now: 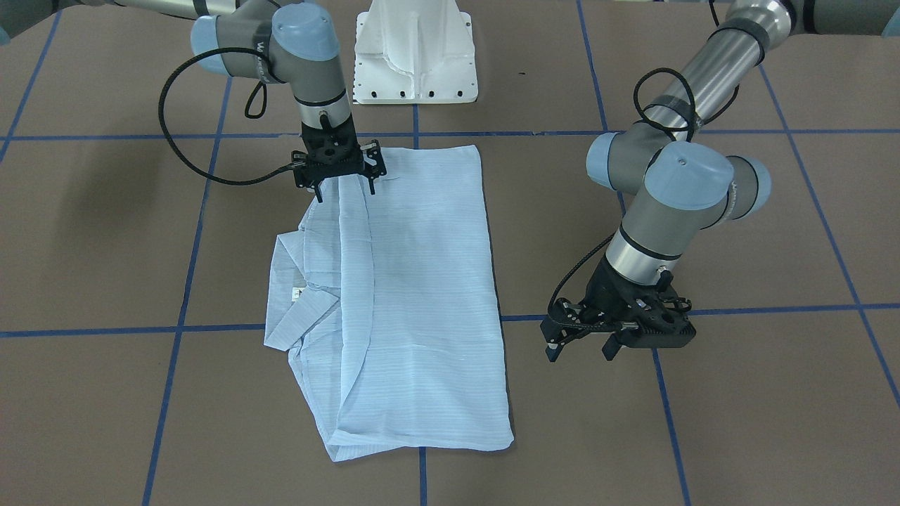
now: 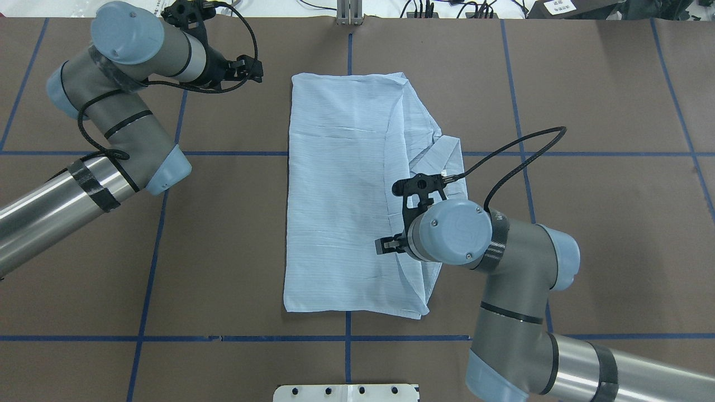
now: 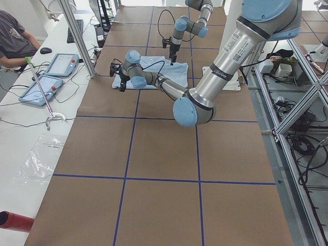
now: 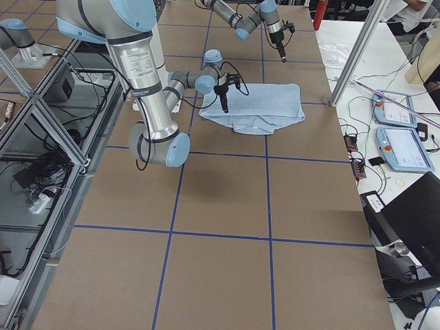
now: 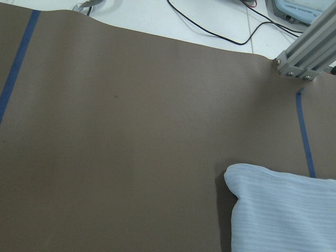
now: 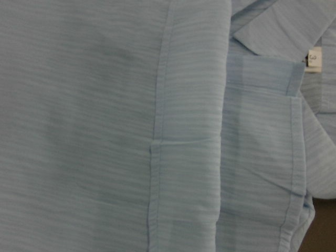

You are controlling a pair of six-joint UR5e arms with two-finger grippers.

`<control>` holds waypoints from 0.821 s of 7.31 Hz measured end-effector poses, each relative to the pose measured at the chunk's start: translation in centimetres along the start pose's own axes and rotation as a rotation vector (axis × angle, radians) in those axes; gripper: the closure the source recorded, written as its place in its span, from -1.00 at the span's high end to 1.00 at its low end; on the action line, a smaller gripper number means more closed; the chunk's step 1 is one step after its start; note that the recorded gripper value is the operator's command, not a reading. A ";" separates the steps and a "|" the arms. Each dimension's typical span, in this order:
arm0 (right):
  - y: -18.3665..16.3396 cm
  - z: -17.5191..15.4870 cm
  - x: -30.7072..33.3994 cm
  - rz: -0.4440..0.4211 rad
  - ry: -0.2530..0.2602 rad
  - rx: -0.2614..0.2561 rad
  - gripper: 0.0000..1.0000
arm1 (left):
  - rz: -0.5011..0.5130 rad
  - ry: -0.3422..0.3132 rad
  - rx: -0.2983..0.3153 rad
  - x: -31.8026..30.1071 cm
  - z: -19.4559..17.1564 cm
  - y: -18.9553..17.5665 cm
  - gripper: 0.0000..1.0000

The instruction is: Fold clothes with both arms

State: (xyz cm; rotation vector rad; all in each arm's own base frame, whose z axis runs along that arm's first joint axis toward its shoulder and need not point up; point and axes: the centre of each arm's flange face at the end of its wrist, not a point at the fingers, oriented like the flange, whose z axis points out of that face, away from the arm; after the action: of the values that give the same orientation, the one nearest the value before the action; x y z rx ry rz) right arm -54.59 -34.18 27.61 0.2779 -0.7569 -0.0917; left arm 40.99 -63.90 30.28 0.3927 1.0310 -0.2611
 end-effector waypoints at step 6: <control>2.5 2.0 0.0 -0.121 0.103 -0.053 1.00 | -0.003 0.005 -0.008 0.1 -0.1 0.5 1.00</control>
State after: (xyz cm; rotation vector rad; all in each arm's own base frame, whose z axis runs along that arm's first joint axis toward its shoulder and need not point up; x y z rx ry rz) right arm -56.04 -32.23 29.68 0.2756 -0.6344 -0.2105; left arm 41.21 -63.41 30.25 0.3851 1.0372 -0.2584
